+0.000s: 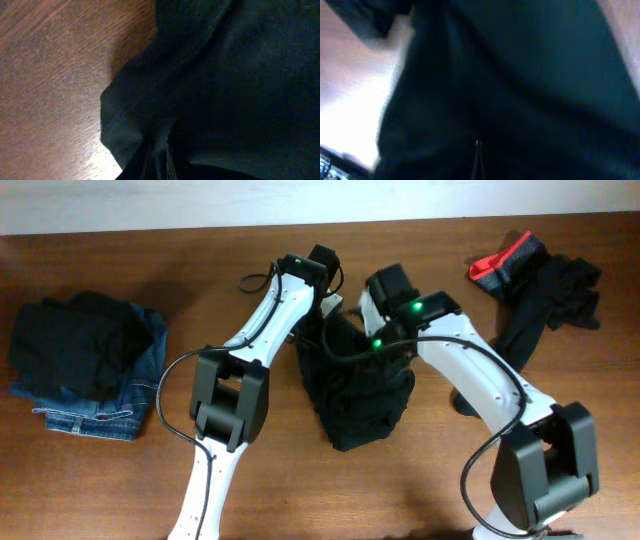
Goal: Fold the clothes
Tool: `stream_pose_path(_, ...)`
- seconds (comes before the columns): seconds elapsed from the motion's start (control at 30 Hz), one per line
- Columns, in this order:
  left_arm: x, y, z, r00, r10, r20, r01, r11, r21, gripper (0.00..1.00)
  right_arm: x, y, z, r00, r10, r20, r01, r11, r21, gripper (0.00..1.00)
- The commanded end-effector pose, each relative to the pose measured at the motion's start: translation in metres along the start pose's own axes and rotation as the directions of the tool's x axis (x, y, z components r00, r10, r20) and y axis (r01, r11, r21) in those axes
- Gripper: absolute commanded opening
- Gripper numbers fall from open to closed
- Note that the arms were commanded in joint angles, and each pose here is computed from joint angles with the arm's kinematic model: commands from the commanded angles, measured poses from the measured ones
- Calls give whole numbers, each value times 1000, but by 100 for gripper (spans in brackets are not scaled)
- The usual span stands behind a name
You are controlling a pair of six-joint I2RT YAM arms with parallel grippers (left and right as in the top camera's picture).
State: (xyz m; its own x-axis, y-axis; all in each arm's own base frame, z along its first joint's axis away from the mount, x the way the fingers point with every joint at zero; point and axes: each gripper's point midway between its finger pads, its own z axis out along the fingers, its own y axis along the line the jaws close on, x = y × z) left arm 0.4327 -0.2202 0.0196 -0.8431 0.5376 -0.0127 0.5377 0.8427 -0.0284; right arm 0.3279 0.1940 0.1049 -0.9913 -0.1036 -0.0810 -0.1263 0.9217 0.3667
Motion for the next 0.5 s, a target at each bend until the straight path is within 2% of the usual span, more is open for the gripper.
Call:
stream_pose_path(0.0,-2,9,3,999,-50,0,50,999,-2,11,19,2,-1,997,40,-69,-40,999,1,4)
stream_pose_path(0.17,-2,27,3,993,-116,14,116,993,8,11,56,-14,9,980,36,-197,-28,999,44,4)
stream_pose_path(0.47,2,27,3,993,-119,-5,119,993,11,11,109,-51,62,953,76,-293,-56,995,78,4)
